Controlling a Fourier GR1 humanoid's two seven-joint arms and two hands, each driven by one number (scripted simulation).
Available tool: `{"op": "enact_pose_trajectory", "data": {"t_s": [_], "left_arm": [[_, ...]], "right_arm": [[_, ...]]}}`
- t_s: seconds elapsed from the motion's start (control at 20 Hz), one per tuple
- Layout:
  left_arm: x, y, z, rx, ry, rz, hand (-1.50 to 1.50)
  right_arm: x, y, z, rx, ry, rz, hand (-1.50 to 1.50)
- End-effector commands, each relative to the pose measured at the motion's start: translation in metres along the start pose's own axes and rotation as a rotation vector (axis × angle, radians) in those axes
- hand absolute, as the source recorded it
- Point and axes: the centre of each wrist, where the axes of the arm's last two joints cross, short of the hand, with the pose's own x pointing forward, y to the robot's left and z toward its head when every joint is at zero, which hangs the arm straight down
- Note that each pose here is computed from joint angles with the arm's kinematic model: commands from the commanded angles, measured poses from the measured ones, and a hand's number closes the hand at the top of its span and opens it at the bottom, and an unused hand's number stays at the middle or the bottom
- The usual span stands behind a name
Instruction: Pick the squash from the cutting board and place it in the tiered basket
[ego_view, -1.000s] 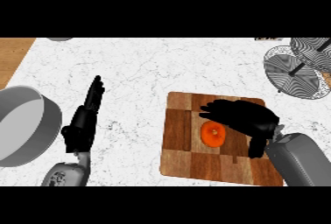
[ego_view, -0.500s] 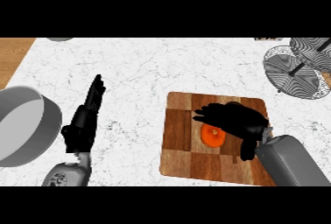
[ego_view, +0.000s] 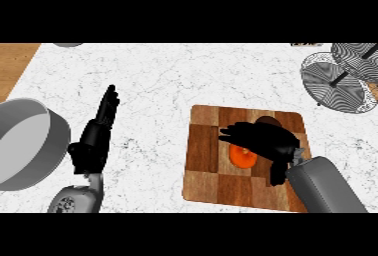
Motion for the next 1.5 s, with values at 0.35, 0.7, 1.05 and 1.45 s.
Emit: {"op": "enact_pose_trajectory", "data": {"t_s": [0.35,0.7,1.05,1.45], "left_arm": [[0.001,-0.004,-0.002,0.006,0.026,0.001,0.00],[-0.008,-0.004,-0.005,0.014,0.004,-0.004,0.00],[-0.002,0.007,-0.003,0.041,0.000,-0.010,0.00],[-0.001,0.009,-0.002,0.004,0.000,0.004,0.00]], "right_arm": [[0.010,0.013,-0.015,-0.156,-0.043,0.005,1.50],[0.003,0.025,-0.031,-0.247,-0.061,0.115,1.50],[-0.098,0.053,0.138,-0.040,0.212,0.315,1.50],[-0.151,0.026,0.268,-0.257,0.390,0.377,1.50]]}}
